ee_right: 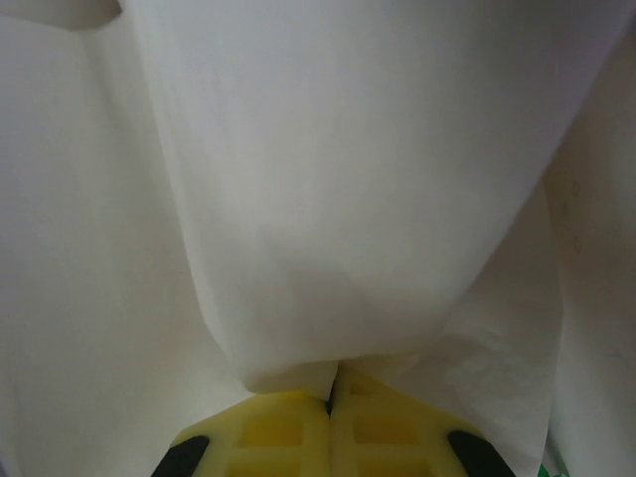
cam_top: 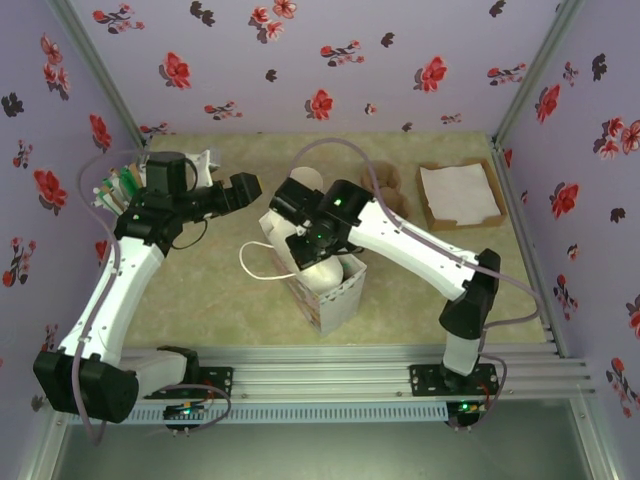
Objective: Pack the takeout coffee
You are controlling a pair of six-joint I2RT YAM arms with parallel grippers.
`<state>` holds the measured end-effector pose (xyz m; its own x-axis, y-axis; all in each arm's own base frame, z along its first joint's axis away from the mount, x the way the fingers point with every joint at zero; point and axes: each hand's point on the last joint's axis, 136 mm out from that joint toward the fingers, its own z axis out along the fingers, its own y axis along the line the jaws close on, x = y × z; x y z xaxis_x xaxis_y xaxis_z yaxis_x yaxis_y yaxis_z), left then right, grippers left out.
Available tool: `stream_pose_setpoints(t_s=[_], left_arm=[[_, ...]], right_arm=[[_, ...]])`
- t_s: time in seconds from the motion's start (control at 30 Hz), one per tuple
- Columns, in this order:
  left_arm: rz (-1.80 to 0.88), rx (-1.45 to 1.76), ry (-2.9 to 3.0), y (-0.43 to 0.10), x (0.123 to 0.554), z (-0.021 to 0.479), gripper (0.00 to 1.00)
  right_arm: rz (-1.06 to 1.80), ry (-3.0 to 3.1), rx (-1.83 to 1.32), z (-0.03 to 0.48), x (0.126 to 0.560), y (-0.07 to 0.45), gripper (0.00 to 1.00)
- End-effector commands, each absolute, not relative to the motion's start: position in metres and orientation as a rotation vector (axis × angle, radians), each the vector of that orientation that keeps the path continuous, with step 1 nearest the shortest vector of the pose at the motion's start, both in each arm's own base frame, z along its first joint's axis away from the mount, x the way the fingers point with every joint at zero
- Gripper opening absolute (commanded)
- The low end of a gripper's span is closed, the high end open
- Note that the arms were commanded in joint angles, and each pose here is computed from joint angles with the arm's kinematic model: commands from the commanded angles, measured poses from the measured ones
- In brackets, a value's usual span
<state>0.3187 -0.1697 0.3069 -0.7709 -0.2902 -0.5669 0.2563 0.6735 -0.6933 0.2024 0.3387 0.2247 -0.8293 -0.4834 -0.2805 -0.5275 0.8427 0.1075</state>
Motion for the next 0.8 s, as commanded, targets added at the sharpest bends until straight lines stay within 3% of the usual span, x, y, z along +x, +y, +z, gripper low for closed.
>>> stream_pose_setpoints(t_s=[0.0, 0.4, 0.77], left_arm=[[-1.062, 0.004, 2.193, -0.171, 0.322, 0.310, 0.90], [-1.068, 0.008, 2.193, -0.172, 0.324, 0.309, 0.90], [-1.068, 0.008, 2.194, -0.172, 0.324, 0.308, 0.90]], right_arm=[[0.160, 2.764, -0.794, 0.223, 0.207, 0.330, 0.00], [0.163, 2.807, -0.838, 0.207, 0.202, 0.336, 0.00], [0.277, 2.693, -0.766, 0.260, 0.205, 0.334, 0.39]])
